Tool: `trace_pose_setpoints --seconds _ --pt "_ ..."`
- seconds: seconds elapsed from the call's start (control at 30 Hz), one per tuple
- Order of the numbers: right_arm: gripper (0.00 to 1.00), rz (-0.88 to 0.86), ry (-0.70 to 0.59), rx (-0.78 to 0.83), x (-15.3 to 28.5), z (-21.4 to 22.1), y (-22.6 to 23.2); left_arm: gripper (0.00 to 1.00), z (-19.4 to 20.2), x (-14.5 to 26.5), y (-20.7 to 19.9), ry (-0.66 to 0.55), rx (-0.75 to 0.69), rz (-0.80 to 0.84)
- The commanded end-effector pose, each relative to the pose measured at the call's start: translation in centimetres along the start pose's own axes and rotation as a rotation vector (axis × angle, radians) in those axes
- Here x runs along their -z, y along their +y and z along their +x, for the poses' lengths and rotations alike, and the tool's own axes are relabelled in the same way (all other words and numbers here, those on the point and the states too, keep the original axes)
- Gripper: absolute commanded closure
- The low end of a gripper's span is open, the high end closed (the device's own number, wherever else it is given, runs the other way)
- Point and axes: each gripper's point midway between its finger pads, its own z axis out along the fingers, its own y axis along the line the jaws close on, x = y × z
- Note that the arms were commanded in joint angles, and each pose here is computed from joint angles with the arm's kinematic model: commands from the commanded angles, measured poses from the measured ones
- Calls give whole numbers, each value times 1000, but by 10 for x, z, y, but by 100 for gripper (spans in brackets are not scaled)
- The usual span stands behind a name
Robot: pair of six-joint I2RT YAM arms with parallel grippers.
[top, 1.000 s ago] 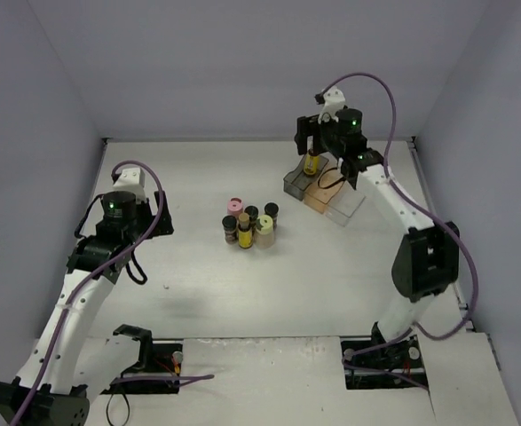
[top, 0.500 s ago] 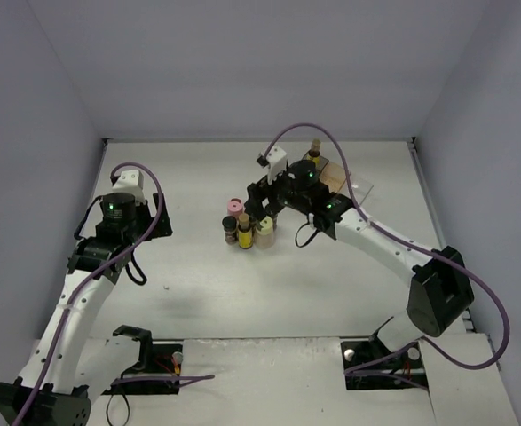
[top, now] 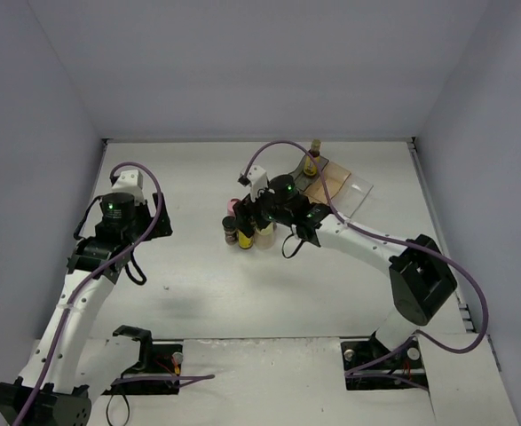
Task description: Organize the condiment bottles
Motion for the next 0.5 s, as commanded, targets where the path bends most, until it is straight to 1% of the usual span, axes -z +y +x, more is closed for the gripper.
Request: trace_pose_setpoints --seconds 0.0,0.03,0.13,0.17,0.23,0.27,0.3,0.33,0.37,0.43,0.47 --pt "26 -25 -82 14 -7 -19 6 14 -16 -1 -6 -46 22 21" --pt "27 -24 -76 16 -9 -17 6 14 -16 0 -5 -46 23 20" --pt "34 -28 -55 15 -15 -8 8 14 -15 -1 -5 -44 24 21" --pt "41 -27 -53 15 -16 -7 7 15 -16 -1 -5 -45 24 21" --pt "50 -31 -56 20 -15 -8 9 14 -15 -1 -6 -42 23 25" --pt "59 -34 -62 28 -14 -10 11 14 -15 -1 -6 -43 25 25" --pt "64 -36 -66 34 -13 -11 12 14 -15 -1 -7 -41 24 28" --pt "69 -36 -79 39 -9 -17 13 14 -15 -1 -7 -42 25 28" --pt "78 -38 -86 46 -7 -20 16 14 -15 -1 -7 -42 25 27" --pt "87 -40 -97 58 2 -29 20 15 -15 -1 -7 -42 25 27" --pt "94 -43 -110 63 6 -38 22 15 -16 -1 -6 -43 26 26"
